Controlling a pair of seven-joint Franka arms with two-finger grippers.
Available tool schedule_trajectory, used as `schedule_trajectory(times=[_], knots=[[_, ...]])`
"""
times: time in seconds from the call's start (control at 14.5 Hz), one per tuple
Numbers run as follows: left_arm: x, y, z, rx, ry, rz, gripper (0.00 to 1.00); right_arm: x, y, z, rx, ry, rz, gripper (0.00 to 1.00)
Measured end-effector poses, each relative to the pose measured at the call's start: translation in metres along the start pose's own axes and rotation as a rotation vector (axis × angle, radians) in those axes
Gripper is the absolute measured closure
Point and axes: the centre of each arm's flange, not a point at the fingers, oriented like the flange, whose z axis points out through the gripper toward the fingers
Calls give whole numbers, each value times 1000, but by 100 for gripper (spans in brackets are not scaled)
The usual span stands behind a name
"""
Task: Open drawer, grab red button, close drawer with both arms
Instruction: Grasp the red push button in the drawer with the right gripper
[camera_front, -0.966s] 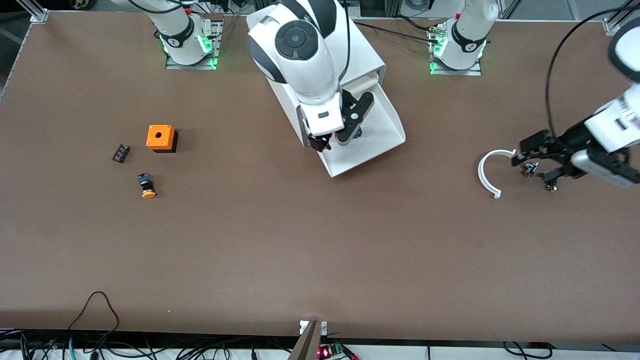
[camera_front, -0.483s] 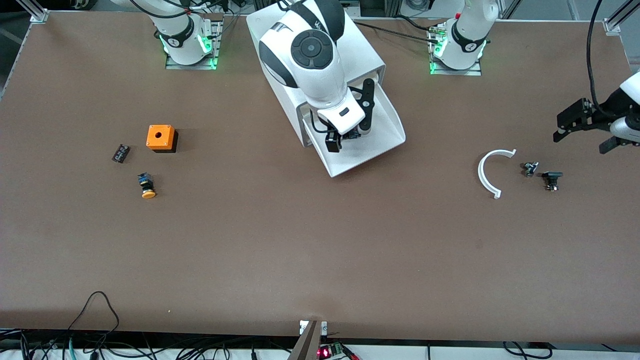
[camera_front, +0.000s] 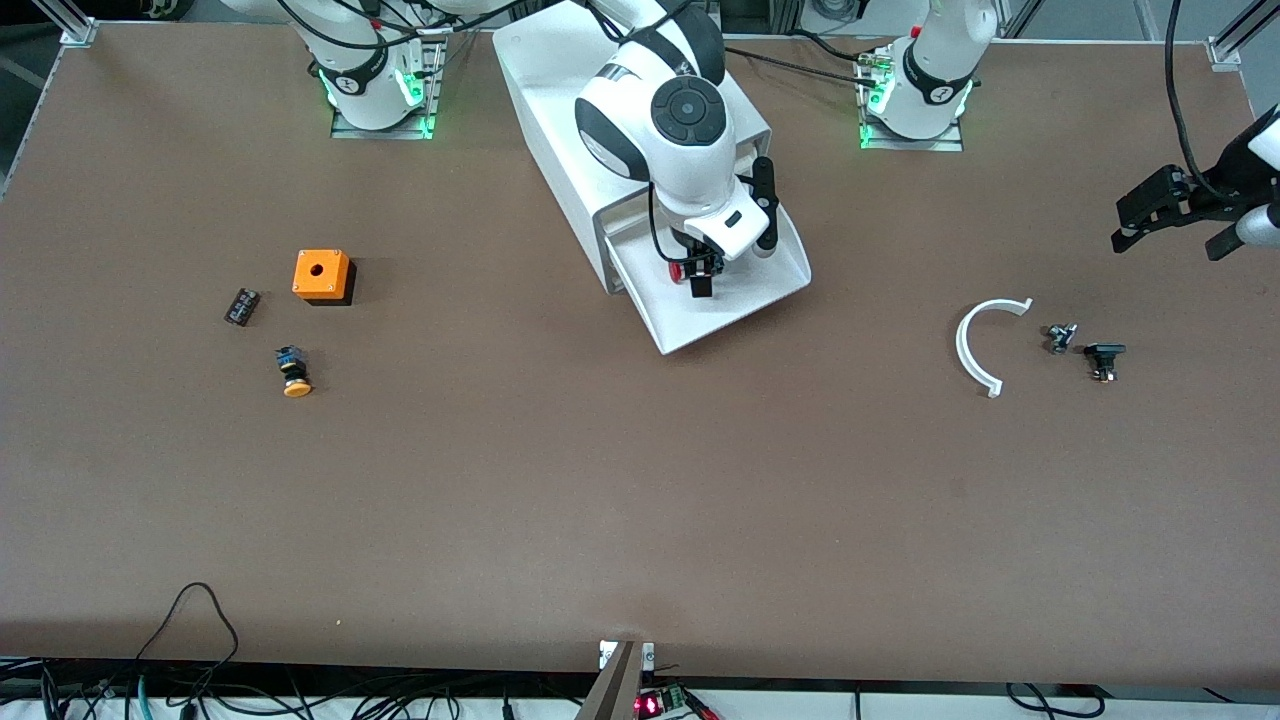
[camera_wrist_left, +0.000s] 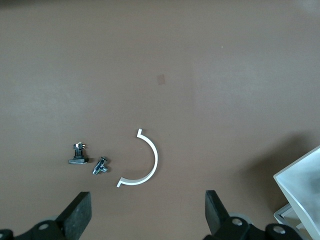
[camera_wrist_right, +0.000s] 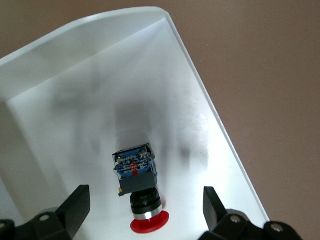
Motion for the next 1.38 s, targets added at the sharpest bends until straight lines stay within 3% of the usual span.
schedule_trajectory(times=[0.76, 0.9, 1.03, 1.1, 1.24, 1.38], knots=[[0, -3, 0, 0, -1, -13, 0, -5, 5, 40, 19, -53, -14, 2], [0, -3, 0, 0, -1, -13, 0, -4, 3, 42, 13, -61, -33, 28], [0, -3, 0, 0, -1, -13, 0, -1, 0, 43, 7, -68, -49, 44], [0, -3, -1, 0, 1, -13, 0, 1, -2, 44, 6, -69, -55, 45], [0, -3, -2, 0, 2, -13, 0, 4, -6, 44, 2, -72, -65, 59], [0, -3, -2, 0, 2, -13, 0, 6, -9, 44, 0, -72, -71, 59]])
